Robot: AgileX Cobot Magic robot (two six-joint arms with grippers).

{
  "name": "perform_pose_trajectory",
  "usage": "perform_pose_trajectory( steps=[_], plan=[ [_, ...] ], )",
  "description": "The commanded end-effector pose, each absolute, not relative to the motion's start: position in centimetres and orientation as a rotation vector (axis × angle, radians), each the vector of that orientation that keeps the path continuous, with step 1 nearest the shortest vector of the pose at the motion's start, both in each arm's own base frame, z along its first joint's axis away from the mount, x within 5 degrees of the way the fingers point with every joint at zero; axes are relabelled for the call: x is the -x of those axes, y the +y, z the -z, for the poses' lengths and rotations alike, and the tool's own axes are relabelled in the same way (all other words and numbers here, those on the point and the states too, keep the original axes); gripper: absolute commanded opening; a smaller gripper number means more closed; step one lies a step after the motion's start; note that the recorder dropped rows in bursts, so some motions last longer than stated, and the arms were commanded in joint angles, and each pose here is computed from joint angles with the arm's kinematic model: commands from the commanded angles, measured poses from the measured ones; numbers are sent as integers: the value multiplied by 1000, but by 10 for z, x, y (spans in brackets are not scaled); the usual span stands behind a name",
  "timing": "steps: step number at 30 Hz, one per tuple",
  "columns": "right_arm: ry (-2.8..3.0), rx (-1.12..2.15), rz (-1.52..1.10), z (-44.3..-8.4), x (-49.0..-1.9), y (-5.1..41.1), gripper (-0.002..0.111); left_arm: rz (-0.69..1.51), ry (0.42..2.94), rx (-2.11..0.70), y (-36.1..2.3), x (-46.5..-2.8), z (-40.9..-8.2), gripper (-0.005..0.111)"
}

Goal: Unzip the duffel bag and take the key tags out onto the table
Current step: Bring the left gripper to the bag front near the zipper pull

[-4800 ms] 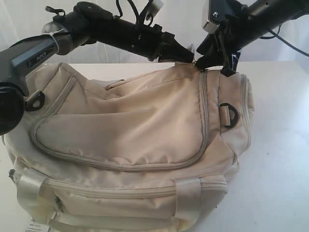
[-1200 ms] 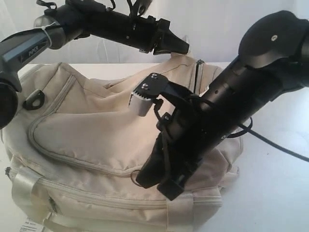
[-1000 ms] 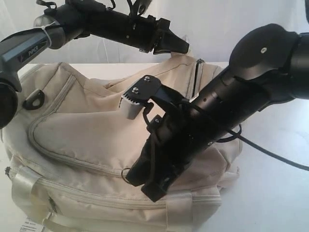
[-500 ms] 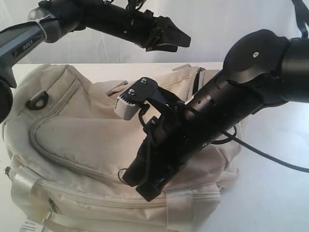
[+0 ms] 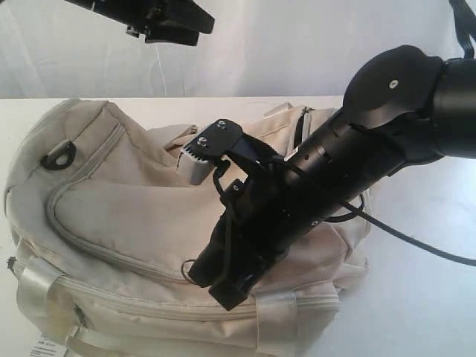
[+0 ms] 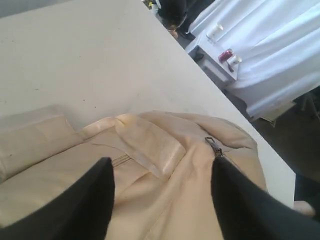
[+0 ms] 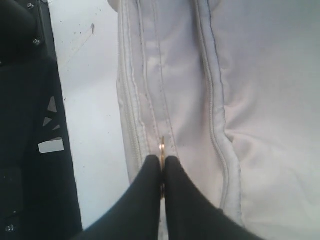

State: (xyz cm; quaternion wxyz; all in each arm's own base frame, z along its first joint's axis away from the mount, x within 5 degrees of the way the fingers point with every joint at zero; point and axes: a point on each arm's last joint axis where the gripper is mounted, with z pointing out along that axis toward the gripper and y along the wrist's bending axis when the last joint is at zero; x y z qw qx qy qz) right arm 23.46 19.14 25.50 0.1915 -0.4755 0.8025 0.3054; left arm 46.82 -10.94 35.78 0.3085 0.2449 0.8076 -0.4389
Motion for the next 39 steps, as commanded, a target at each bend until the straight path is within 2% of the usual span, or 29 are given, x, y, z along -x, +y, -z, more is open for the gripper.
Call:
perform_pose_trajectory(
  steps=[1, 5, 8, 12, 15, 18, 23, 25, 27, 28, 30, 31, 33, 36, 39],
  plan=[
    [2292, 1292, -917, -254, -230, 194, 0, 1008, 2301, -696, -99, -431, -381, 60],
    [2325, 1250, -931, -254, -230, 194, 0, 955, 2355, -732, -94, -400, -385, 60],
    [2328, 1247, -932, -254, -230, 194, 0, 962, 2382, -814, -91, -353, -381, 57],
    [2328, 1249, -930, -254, -230, 194, 0, 980, 2394, -957, -86, -294, -358, 55],
    [2326, 1247, -928, -255, -230, 194, 0, 1056, 2358, -1082, -85, -244, -328, 55],
    [2337, 1234, -934, -255, -230, 194, 0, 1110, 2271, -1154, -86, -211, -307, 53],
    [2372, 1187, -947, -255, -230, 194, 2, 1074, 1954, -1287, -91, -196, -287, 52],
    [2379, 1193, -957, -255, -229, 194, 8, 1077, 1857, -1291, -94, -193, -278, 52],
    [2389, 1197, -970, -255, -228, 194, 27, 1091, 1792, -1226, -96, -192, -270, 52],
    [2393, 1186, -970, -257, -228, 194, 43, 1076, 1753, -1210, -97, -191, -267, 52],
    [2366, 1202, -914, -268, -232, 193, 56, 1049, 1670, -1224, -98, -191, -266, 52],
    [2352, 1203, -889, -274, -233, 192, 56, 1043, 1647, -1224, -98, -191, -265, 52],
    [2295, 1195, -694, -312, -236, 182, 56, 1000, 1610, -1175, -98, -193, -263, 52],
    [2256, 1095, -442, -350, -235, 163, 56, 937, 1641, -1170, -109, -195, -259, 52],
    [2289, 916, -314, -366, -230, 146, 56, 656, 1610, -1340, -133, -194, -248, 52]
  ],
)
